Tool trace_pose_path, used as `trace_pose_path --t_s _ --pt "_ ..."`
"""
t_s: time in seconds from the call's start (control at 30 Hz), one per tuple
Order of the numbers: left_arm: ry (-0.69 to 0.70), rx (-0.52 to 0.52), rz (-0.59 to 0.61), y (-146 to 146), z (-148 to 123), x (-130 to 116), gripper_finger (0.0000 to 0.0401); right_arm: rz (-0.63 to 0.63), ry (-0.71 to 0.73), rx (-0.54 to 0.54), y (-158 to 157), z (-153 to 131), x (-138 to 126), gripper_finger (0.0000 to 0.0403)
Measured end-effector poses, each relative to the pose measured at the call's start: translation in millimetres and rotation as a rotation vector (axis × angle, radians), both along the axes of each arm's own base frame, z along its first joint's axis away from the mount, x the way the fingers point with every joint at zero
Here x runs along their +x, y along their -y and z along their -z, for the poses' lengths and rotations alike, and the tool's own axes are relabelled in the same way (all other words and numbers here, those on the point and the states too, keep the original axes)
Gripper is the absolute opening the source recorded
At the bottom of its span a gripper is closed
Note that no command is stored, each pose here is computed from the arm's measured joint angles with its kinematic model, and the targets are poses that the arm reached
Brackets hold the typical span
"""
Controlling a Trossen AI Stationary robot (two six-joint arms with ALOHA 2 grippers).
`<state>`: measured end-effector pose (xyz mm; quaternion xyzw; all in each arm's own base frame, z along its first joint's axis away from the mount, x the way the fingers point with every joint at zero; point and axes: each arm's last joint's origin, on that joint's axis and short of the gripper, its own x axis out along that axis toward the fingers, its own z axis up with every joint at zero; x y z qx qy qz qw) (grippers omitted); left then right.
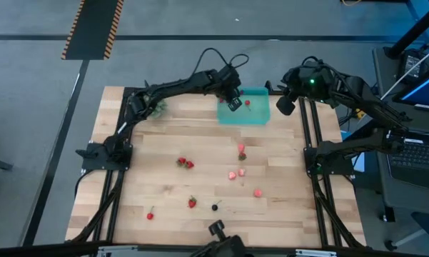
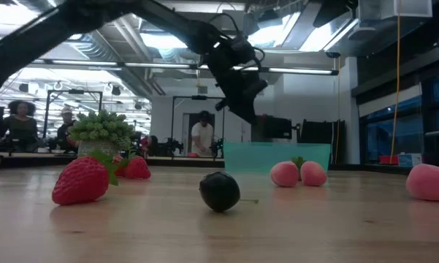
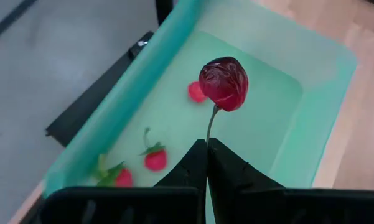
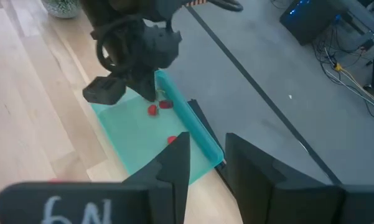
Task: Pick and placing Produce into tupperware
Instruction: Put the cherry into the blue bin
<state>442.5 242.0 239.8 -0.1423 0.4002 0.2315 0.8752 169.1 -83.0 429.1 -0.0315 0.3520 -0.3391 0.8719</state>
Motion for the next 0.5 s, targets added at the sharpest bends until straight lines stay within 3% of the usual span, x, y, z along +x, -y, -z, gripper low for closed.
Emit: trace_pose_path --t_s 0.23,0.5 --pt "-0.076 -0.094 -0.011 -23.1 20.7 5.1 0.0 0.0 -0.019 0.009 -0.5 1.5 -1.2 0.0105" --pt "-0.019 -0.294 -0.036 -56.2 42.6 -4.0 0.0 0.001 -0.018 0.009 -0.5 1.5 -1.2 0.0105"
